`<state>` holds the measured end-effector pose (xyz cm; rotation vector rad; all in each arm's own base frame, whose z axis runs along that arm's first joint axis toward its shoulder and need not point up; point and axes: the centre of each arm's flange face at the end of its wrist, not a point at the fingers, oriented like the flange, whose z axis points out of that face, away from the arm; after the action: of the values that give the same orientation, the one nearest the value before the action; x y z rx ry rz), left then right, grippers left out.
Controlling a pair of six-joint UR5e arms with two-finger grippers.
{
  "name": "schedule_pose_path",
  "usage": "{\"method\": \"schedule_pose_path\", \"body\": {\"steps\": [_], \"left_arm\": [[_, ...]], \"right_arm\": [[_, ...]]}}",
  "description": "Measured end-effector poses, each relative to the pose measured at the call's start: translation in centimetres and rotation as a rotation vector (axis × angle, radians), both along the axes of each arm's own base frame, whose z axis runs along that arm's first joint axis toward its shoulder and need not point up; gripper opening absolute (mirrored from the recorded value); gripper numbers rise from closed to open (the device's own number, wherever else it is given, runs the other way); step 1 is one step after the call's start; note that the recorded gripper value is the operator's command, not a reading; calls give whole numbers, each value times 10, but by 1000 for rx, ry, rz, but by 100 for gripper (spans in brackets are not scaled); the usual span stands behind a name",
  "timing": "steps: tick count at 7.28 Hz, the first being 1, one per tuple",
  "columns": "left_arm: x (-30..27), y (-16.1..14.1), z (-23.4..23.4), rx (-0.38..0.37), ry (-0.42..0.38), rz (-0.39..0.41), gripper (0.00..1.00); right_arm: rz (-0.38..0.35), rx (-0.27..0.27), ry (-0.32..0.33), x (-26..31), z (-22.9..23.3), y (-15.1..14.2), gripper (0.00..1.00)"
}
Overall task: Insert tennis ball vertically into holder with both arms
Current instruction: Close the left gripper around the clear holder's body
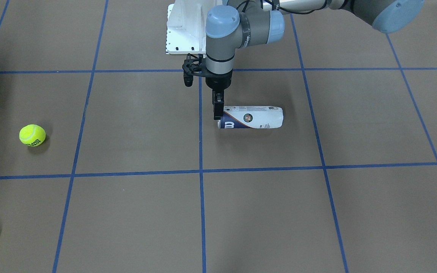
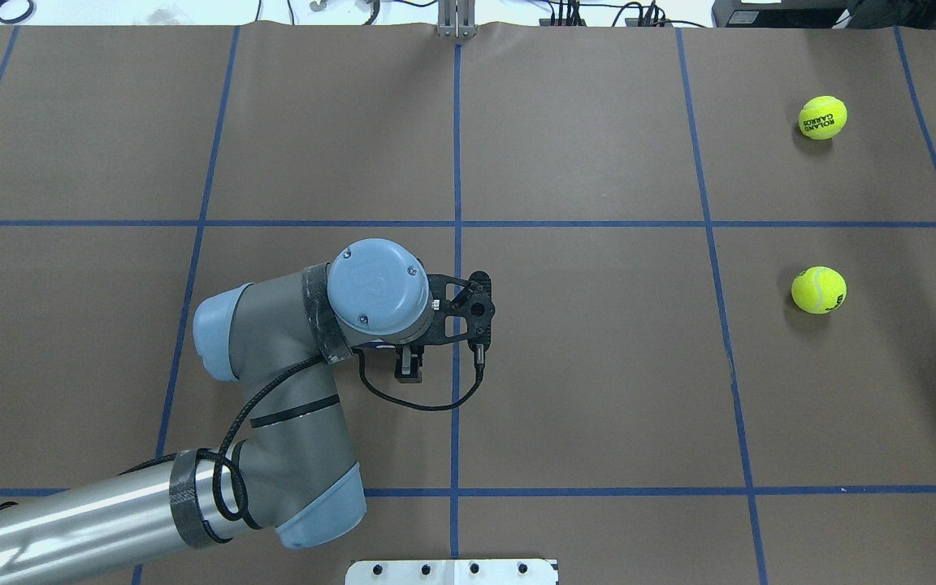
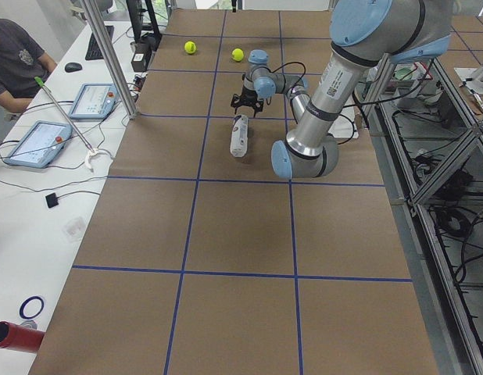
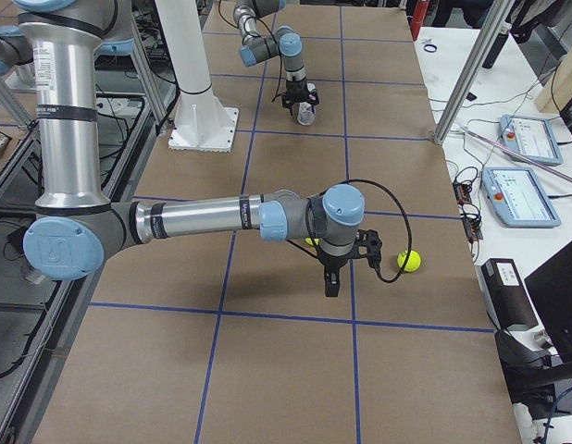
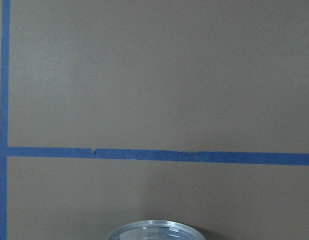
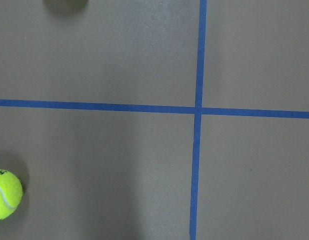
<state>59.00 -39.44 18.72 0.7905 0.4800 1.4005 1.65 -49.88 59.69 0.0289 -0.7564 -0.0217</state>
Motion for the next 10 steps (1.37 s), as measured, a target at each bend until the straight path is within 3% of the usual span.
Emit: {"method": "schedule_pose_path", "body": {"steps": [6,10], "left_arm": [[9,-8,14,4,-30,-16,99],[22,-13,25,12,-8,-19,99]], "right_arm": [[0,3,-2,0,-1,0,100],[0,4,-2,0,-2,0,100]]}}
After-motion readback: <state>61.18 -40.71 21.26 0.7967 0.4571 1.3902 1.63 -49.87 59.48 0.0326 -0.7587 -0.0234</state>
